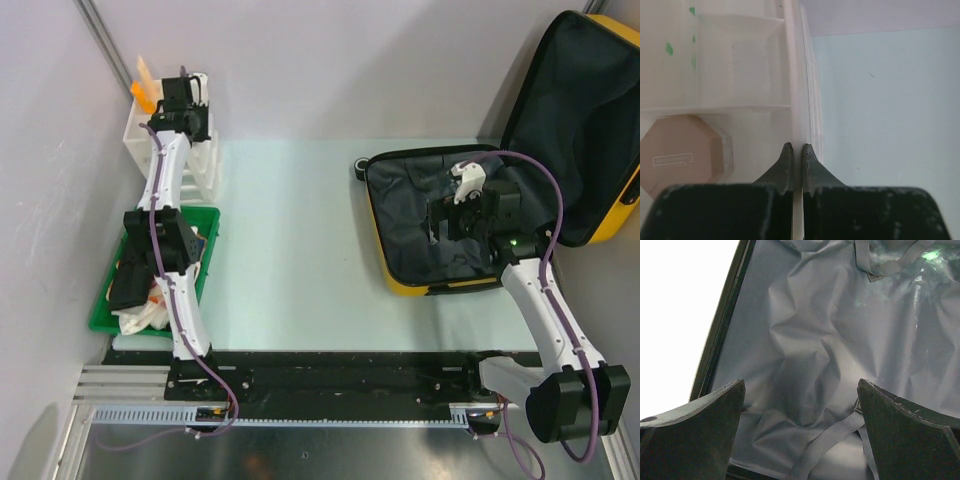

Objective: Open, take out, and arrange the luggage

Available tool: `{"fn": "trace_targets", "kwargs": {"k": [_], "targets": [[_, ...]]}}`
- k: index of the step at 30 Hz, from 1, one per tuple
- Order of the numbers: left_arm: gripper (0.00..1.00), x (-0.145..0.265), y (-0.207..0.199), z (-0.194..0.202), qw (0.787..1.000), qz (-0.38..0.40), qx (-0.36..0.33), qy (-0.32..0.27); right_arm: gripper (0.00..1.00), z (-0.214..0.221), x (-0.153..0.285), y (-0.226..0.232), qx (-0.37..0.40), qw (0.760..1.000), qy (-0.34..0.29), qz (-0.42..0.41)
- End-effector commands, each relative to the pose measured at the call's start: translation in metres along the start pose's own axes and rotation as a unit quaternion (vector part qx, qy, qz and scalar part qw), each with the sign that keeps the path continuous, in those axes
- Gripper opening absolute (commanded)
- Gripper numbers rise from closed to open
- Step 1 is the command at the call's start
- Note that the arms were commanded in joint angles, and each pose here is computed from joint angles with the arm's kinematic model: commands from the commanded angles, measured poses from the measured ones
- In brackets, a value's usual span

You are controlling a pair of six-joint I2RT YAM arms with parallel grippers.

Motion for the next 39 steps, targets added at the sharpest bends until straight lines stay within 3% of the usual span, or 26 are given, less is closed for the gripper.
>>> {"fn": "trace_targets", "kwargs": {"k": [1, 5, 11, 18, 26, 28, 31, 32, 35, 39], "targets": [[0.04, -0.012, 0.041, -0.002, 0.998, -0.057, -0.022, -0.001, 1.0, -0.029, 0.001, -0.009, 0.022, 0.999, -0.04, 0.013], [0.27, -0.003, 0.03, -0.013, 0.999, -0.019, -0.038, -0.015, 1.0, -0.03, -0.003, -0.01, 0.02, 0.999, -0.042, 0.012], [0.54, 0.024, 0.032, -0.045, 0.996, -0.019, -0.069, -0.056, 1.0, -0.03, -0.007, -0.01, 0.014, 0.999, -0.041, 0.01], [0.74, 0.073, 0.03, -0.083, 0.989, -0.033, -0.091, -0.111, 1.0, -0.031, -0.009, -0.007, 0.011, 0.999, -0.042, 0.003], [1.0, 0.157, 0.024, -0.131, 0.974, -0.055, -0.105, -0.193, 1.0, -0.039, -0.007, -0.004, 0.019, 0.998, -0.057, -0.004], [1.0, 0.182, 0.018, -0.138, 0.971, -0.042, -0.104, -0.211, 1.0, -0.042, -0.005, -0.004, 0.022, 0.998, -0.061, -0.005], [1.0, 0.209, -0.004, -0.127, 0.97, -0.001, -0.12, -0.213, 1.0, -0.049, -0.003, -0.005, 0.025, 0.997, -0.07, -0.003], [1.0, 0.216, -0.034, -0.119, 0.967, 0.025, -0.137, -0.211, 1.0, -0.051, -0.002, -0.005, 0.024, 0.997, -0.073, -0.002], [1.0, 0.227, -0.076, -0.083, 0.969, 0.056, -0.156, -0.184, 1.0, -0.057, 0.0, -0.006, 0.017, 0.997, -0.081, -0.001], [1.0, 0.231, -0.137, -0.004, 0.974, 0.157, -0.123, -0.107, 1.0, -0.055, 0.001, -0.002, 0.003, 0.997, -0.075, -0.007]]}}
Point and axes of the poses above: each gripper's point midway between its finger pads, its own x axis back along the fingers, its own y axis along the line the jaws close on, z = x × y, the point moved 1 cm from there along x, back along the fingers, and after that the axes turned 14 degrees about x, right-handed, at the moved point
